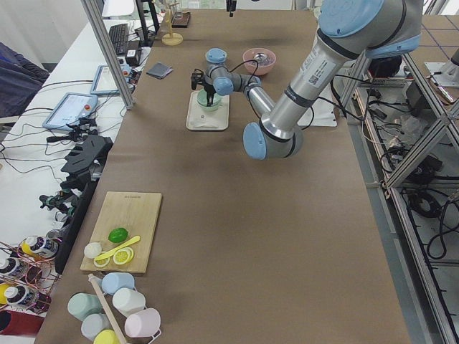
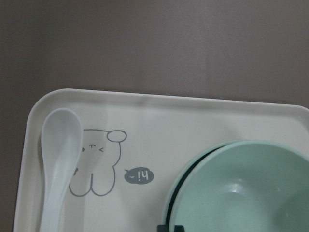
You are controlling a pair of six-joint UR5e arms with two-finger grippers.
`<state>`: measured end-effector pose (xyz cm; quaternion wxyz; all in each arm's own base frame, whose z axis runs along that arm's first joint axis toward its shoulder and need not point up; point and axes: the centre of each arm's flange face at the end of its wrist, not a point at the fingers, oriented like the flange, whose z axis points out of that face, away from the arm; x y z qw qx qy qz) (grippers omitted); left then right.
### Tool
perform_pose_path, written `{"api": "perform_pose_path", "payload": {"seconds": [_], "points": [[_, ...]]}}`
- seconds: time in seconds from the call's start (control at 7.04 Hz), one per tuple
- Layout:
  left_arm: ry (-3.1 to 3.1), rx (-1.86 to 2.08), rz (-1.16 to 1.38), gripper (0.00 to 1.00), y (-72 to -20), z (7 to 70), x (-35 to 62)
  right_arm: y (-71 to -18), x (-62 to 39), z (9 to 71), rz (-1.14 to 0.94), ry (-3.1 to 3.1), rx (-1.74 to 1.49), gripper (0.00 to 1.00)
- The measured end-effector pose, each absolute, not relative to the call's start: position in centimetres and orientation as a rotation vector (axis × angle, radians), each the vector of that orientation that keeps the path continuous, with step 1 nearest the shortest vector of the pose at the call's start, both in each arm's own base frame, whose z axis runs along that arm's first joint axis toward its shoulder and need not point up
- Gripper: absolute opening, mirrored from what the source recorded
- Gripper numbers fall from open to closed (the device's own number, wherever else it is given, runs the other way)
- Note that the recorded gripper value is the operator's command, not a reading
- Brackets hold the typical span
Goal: Stack green bowls together
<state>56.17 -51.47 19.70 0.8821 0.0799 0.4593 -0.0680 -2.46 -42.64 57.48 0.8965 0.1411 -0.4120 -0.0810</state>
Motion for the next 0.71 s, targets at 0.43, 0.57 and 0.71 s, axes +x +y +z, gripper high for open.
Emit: {"api": "perform_pose_path", "payload": {"seconds": [0.43,0.57,0.71], "points": [[0.959,0.185,-0.140,0.98,-51.19,19.59,56.44,-42.64,-2.46,57.50,-0.168,-0.854,0.292,1.00],[0.964,0.191,-0.136,0.98,-51.13,19.49,56.37,-42.64,-2.47,57.51,-0.168,-0.854,0.292,1.00],[0.972,0.197,-0.133,0.98,-51.04,19.20,56.13,-42.64,-2.47,57.51,-0.168,-0.854,0.292,1.00]]}}
